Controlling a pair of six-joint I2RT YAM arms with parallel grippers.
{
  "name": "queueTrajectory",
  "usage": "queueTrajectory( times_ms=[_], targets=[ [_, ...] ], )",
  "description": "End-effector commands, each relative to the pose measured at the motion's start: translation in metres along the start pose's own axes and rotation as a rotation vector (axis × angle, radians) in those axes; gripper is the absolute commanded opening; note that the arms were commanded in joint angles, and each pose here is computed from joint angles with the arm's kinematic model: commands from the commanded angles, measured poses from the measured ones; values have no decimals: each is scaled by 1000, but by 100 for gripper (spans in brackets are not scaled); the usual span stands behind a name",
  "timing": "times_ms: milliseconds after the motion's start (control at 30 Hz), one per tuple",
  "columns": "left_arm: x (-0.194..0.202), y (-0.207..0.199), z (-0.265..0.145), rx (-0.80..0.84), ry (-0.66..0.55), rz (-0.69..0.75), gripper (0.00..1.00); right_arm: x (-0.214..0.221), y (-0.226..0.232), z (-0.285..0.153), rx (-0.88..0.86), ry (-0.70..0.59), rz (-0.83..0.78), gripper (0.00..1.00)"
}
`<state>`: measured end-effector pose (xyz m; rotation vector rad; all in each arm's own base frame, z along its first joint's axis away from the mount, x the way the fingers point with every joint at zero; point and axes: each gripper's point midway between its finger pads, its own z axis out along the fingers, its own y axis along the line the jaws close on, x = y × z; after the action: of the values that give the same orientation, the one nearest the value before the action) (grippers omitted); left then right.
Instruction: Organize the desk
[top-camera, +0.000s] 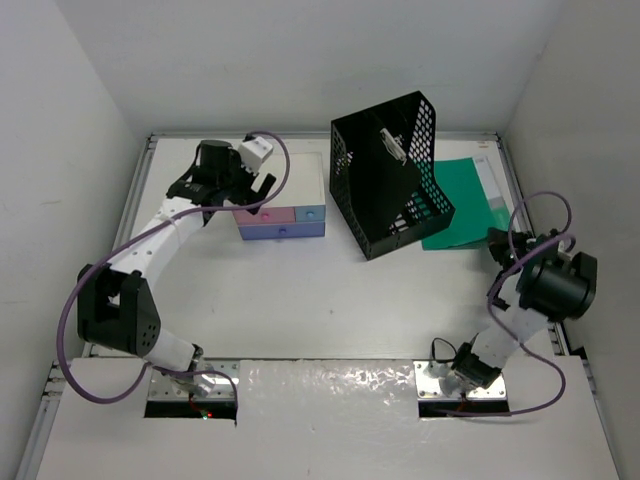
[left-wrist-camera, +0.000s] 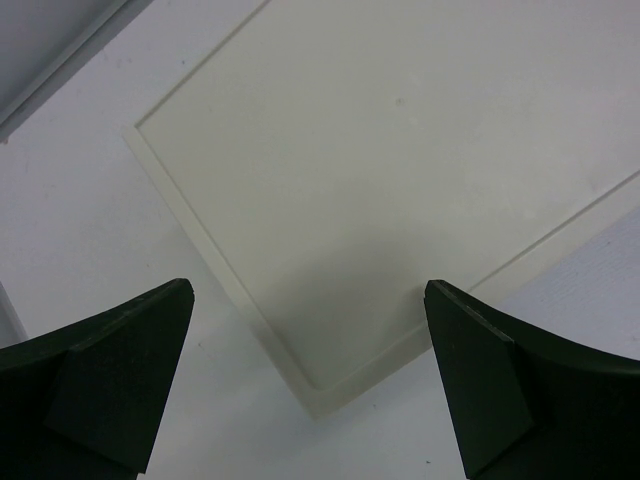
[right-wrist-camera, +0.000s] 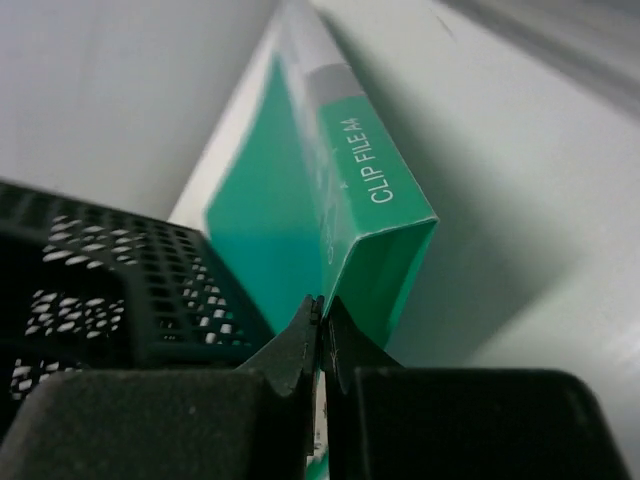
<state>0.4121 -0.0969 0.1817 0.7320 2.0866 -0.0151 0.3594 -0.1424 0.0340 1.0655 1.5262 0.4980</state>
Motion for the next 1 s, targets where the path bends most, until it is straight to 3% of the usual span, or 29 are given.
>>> queueTrajectory(
  times_ms=[0, 33, 200, 367, 433, 700, 833, 967],
  targets=[
    [-35, 4, -13, 30, -86, 37, 100, -34, 44, -17, -87, -112, -303, 0],
    [-36, -1, -16, 44, -80, 44, 100, -49, 58, -26, -91, -167, -407, 0],
    [-57, -12, -25, 65, -109, 73, 100, -62, 63, -52, -13, -206, -514, 0],
    [-76, -40, -39, 131, -134, 140, 100, -52, 78, -60, 7, -86, -616, 0],
    [-84, -57, -48, 162, -150, 178, 100, -42, 70, -66, 43, -25, -628, 0],
    [-111, -109, -87, 253, -224, 284, 100, -37, 87, -97, 10, -24, -707, 0],
    [-111, -126, -95, 295, -233, 292, 100, -10, 75, -98, 1, 66, -597, 0],
    [-106, -126, -94, 290, -236, 281, 100, -5, 92, -97, -74, 88, -615, 0]
  ],
)
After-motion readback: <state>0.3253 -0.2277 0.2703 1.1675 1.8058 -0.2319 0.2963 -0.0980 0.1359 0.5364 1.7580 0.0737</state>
